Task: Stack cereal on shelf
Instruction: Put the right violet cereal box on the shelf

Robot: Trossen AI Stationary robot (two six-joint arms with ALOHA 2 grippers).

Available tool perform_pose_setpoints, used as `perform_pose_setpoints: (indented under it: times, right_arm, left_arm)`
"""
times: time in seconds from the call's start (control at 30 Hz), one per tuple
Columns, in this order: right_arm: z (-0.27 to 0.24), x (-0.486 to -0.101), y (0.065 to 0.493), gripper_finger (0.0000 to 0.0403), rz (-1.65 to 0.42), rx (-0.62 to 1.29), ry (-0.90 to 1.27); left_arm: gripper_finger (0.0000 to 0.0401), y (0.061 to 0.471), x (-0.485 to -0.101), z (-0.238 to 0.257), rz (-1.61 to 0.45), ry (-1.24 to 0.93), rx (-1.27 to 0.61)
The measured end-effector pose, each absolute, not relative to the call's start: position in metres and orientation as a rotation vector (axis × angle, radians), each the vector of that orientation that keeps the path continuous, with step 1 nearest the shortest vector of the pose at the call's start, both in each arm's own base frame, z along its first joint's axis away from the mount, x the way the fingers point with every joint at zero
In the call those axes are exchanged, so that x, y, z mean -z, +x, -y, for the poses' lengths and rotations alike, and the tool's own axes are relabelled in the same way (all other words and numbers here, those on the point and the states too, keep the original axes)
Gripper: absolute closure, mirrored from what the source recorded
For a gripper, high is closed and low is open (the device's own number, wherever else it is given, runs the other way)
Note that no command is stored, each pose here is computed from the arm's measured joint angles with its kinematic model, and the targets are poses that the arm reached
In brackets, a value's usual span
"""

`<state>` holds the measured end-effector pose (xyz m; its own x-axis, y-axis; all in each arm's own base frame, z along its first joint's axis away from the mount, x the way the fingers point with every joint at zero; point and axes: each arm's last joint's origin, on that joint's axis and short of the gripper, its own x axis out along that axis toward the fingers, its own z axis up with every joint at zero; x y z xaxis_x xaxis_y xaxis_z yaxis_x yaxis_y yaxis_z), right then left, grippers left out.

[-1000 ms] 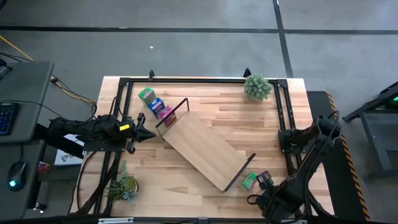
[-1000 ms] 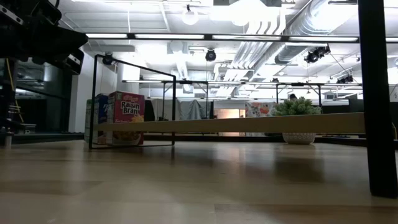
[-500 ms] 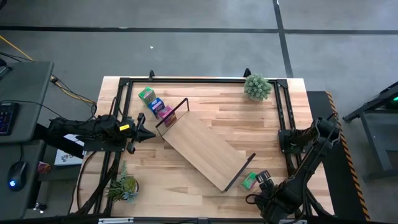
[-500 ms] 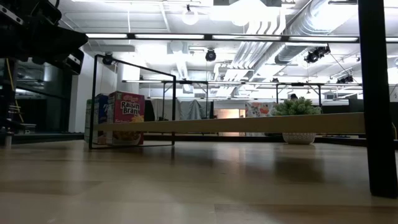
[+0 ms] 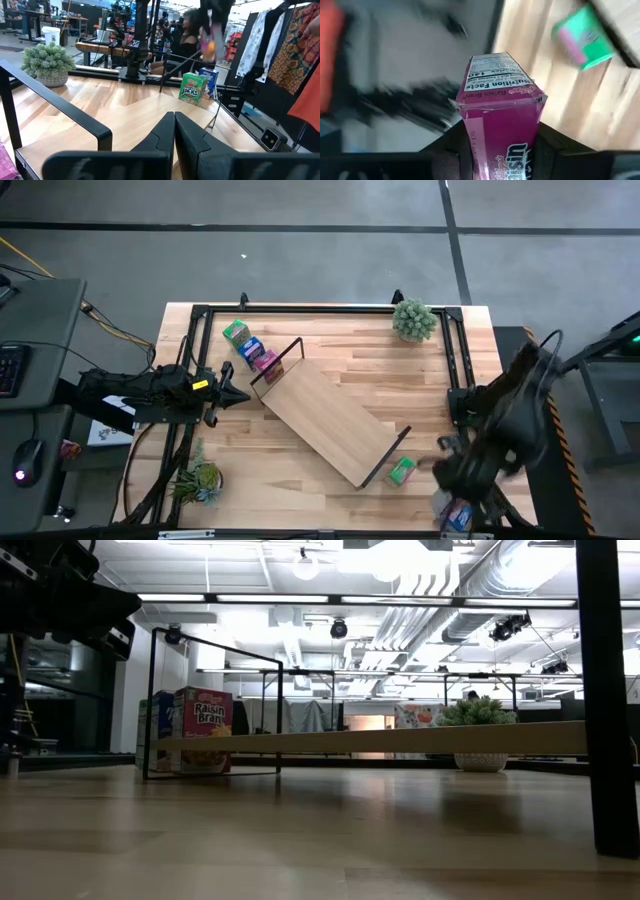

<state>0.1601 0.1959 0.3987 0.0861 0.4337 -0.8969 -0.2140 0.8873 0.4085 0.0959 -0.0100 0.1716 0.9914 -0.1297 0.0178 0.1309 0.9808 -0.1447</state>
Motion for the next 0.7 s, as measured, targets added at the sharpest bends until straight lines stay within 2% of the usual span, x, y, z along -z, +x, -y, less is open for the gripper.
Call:
perform_pose_setpoints:
  times: [0.1, 0.2, 0.33, 0.47, 0.6, 0.7]
  right_arm:
    - [-0.168, -0.436, 0.164, 0.0278, -1.213, -0.364, 0.336]
    - [-0.142, -0.464, 0.175, 0.0278, -0.963, -0.159, 0.383]
    - [-0.116, -0.475, 0.201, 0.0278, -0.813, 0.084, 0.418]
    - [-0.103, -0.454, 0.241, 0.0278, -0.954, 0.166, 0.493]
    - [-0.093, -0.419, 0.274, 0.0278, -1.233, 0.244, 0.575]
    - [-0.089, -0.396, 0.299, 0.0278, -1.297, 0.266, 0.566]
  left_arm:
    - [0.0398, 0.096, -0.171, 0.010, 0.007, -0.146, 0.131]
    - [0.0398, 0.096, -0.171, 0.010, 0.006, -0.146, 0.131]
    - [0.0398, 0.096, -0.171, 0.010, 0.006, -0.146, 0.131]
    - [0.0398, 0.096, -0.171, 0.010, 0.006, -0.146, 0.132]
    - [0.0398, 0.096, -0.171, 0.010, 0.006, -0.146, 0.131]
    - [0.0398, 0.096, -0.171, 0.010, 0.006, -0.146, 0.132]
